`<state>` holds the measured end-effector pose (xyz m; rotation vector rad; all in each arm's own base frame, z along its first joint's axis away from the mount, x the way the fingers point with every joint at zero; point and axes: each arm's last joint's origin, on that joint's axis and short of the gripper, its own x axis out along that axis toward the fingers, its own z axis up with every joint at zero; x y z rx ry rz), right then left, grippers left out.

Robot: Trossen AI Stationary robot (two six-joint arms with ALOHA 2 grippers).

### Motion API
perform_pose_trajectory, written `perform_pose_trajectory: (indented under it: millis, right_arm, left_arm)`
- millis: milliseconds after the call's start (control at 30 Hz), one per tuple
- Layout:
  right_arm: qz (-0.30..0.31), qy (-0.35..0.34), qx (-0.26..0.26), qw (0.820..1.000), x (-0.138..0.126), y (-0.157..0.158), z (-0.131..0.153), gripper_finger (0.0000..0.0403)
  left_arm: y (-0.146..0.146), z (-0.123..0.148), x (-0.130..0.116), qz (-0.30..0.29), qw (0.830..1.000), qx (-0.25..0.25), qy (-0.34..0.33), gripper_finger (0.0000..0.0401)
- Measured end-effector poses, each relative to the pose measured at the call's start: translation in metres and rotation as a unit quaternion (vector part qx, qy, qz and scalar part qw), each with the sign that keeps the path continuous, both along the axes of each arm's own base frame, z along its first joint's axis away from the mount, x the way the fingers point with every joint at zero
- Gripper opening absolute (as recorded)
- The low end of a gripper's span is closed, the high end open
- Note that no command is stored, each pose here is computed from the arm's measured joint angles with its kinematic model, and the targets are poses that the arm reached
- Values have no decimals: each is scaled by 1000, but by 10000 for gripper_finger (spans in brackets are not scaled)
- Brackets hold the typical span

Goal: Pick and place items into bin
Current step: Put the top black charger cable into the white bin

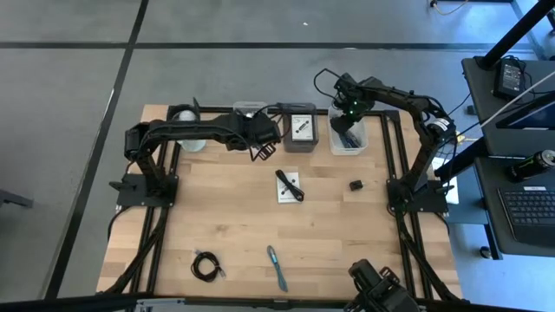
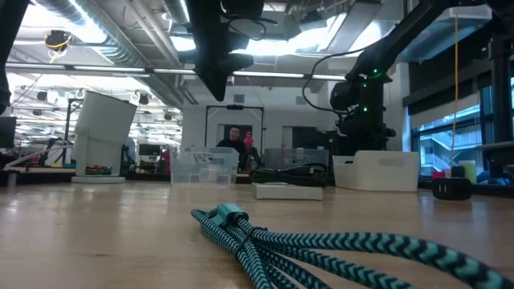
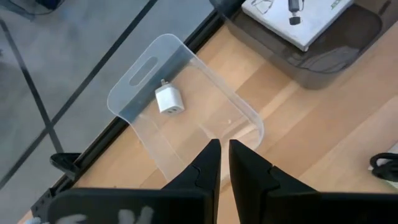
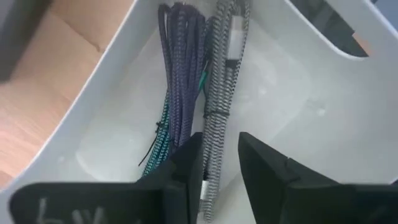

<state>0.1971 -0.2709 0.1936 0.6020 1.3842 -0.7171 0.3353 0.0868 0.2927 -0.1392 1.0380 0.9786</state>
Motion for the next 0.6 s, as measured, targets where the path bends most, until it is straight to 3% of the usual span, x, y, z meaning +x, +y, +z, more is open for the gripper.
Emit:
perform_pose_trajectory:
  millis: [233,433,600]
  right_arm:
    - [-1,-17,-23,1000,2,-2,23,120]
    - [-16,-70,-88,994,-6,8,75,121]
    - [-45,-129,-146,980,-24,39,125,121]
  left_arm:
    - [-8,1,-3,-4,1000,-5,15,19]
    - [-16,8,-6,-35,999,0,16,5]
    - [-21,14,-7,-72,997,7,23,3]
